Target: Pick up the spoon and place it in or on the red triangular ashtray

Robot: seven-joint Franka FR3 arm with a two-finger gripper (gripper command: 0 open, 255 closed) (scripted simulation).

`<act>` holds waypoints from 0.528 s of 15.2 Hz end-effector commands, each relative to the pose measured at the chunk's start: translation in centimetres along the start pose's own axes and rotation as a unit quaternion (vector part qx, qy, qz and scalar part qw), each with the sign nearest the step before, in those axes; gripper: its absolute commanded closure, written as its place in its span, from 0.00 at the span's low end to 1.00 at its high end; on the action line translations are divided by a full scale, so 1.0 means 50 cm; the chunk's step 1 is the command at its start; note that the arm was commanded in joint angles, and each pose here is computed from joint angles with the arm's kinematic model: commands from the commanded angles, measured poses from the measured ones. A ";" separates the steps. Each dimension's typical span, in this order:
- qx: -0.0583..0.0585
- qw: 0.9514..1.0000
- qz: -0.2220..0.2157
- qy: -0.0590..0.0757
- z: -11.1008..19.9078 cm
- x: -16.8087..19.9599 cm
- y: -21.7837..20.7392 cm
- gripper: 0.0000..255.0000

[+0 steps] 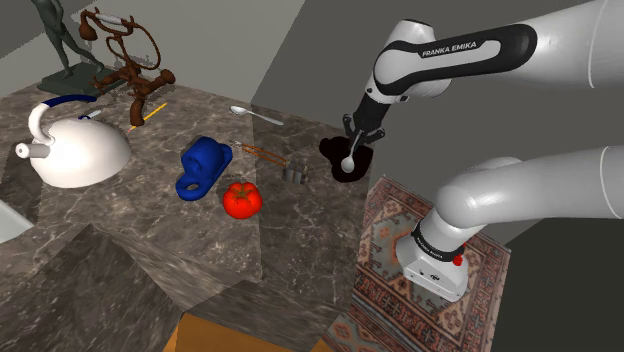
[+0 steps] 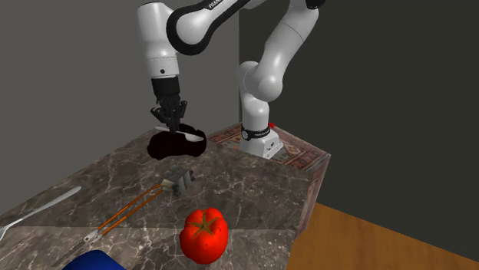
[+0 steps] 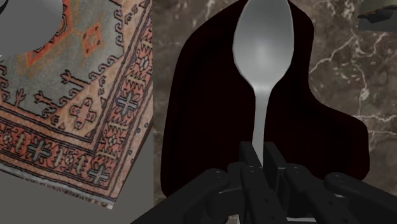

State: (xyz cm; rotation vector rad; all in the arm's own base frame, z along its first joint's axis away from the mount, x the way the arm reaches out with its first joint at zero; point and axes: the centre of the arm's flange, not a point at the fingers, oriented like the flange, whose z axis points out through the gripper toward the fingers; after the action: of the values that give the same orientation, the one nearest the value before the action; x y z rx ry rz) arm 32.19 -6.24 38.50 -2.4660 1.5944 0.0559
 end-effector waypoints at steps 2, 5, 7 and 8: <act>0.000 1.000 0.000 0.000 0.000 0.000 0.000 1.00; 0.000 1.000 0.000 0.000 0.000 0.000 0.000 0.00; 0.000 1.000 0.000 0.000 0.000 0.000 0.000 0.00; 0.000 1.000 0.000 0.000 0.000 0.000 0.000 0.00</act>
State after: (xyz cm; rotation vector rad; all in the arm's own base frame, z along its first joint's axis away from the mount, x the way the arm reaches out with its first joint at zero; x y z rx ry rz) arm 32.19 -6.23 38.48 -2.4660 1.5943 0.0556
